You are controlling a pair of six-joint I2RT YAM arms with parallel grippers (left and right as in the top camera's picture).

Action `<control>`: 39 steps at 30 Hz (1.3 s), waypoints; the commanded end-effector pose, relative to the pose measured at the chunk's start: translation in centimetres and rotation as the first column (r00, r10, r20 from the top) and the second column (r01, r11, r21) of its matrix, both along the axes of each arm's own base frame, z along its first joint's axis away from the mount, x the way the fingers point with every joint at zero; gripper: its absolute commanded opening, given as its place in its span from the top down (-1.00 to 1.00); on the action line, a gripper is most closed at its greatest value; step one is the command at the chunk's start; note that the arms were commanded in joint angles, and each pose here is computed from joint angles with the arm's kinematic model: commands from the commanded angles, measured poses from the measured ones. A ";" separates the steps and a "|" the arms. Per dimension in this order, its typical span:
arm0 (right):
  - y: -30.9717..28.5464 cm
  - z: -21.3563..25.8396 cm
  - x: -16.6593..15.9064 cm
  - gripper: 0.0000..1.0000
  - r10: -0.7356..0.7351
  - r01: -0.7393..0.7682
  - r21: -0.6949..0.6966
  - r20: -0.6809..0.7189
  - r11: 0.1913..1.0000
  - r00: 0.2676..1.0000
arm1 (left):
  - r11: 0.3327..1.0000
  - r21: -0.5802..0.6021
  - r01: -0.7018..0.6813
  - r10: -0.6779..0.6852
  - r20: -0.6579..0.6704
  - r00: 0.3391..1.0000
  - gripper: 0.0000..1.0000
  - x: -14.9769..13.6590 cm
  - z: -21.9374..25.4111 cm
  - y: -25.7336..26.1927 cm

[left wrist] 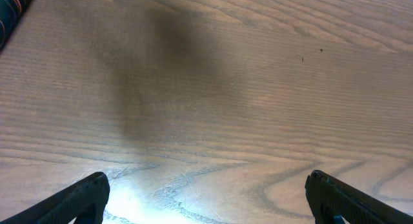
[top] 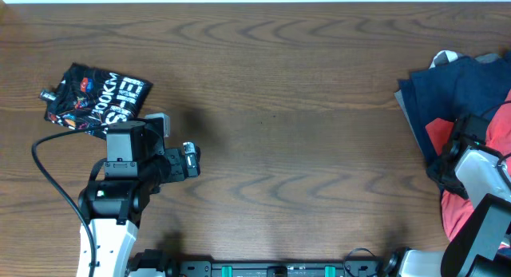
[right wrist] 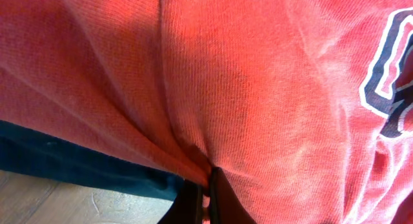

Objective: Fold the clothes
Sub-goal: 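Reach the right gripper into the clothes pile and grasp the orange-red shirt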

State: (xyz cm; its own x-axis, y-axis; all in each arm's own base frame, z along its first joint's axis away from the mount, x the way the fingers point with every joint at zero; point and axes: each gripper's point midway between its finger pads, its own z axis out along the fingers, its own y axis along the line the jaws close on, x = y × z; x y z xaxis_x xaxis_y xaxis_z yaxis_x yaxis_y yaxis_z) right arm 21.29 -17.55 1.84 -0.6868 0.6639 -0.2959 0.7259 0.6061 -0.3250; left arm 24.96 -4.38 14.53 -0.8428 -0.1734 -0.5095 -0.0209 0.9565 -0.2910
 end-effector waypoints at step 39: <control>26.5 26.6 9.7 0.98 0.584 -0.984 0.121 0.793 0.130 0.174 | 1.000 -0.008 -0.005 0.005 0.034 0.999 -0.96 0.6 1.0 0.0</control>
State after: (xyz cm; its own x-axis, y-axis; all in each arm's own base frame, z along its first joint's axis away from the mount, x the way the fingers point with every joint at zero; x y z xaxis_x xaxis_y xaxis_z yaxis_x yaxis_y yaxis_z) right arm 31.52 6.13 31.05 -0.7363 0.0285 -0.6761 -0.3689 0.8206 0.4364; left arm 25.19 -4.43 14.71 -0.8370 -0.1734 -0.5190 -0.0160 0.9558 -0.2936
